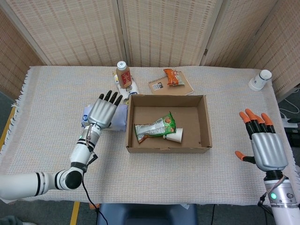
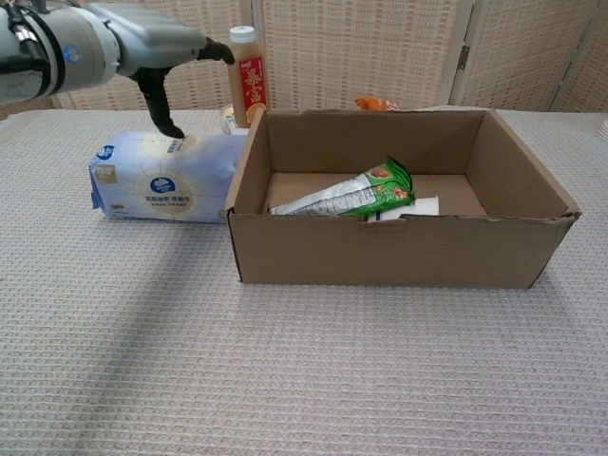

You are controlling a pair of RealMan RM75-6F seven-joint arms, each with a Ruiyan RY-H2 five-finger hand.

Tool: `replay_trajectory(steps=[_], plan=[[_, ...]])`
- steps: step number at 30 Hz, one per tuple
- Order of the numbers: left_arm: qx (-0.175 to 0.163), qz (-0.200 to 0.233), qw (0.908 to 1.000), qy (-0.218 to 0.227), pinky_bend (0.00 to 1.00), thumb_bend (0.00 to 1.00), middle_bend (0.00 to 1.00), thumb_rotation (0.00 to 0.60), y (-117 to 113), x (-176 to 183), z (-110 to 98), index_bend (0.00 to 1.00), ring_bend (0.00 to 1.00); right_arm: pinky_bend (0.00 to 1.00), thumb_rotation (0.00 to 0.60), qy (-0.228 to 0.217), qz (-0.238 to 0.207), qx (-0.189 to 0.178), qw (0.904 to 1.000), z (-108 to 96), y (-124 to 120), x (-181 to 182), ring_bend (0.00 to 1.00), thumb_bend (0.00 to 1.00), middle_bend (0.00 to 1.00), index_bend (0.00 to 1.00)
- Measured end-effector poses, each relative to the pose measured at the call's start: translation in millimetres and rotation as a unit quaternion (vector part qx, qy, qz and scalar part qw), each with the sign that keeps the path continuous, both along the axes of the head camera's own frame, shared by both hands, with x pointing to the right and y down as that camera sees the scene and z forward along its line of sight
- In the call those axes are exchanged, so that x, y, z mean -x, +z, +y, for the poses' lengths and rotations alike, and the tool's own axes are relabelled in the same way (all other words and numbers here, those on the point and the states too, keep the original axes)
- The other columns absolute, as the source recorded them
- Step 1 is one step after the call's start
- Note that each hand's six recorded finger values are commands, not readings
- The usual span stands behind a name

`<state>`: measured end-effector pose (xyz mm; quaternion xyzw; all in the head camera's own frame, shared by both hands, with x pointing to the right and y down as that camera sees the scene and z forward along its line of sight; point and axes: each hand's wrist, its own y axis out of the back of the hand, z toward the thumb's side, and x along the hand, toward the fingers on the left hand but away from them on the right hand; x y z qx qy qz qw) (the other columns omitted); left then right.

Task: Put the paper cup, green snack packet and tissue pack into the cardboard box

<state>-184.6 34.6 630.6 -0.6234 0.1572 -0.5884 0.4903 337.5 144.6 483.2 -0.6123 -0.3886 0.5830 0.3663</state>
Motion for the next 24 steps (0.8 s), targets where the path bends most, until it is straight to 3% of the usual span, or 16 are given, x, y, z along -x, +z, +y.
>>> replay_trajectory(steps=[6, 24], plan=[[0.03, -0.03, 0.999, 0.015, 0.14, 0.17, 0.0, 0.6, 14, 11, 4, 0.0, 0.0, 0.0, 0.6, 0.001, 0.001, 0.003, 1.0, 0, 1, 0, 0.0, 0.07, 0.0, 0.06], [0.094, -0.059, 0.9927, -0.046, 0.15, 0.16, 0.0, 0.6, 56, 38, -8, 0.0, 0.0, 0.0, 0.6, 0.009, 0.013, 0.002, 0.9999, -2, 5, -7, 0.0, 0.07, 0.0, 0.06]])
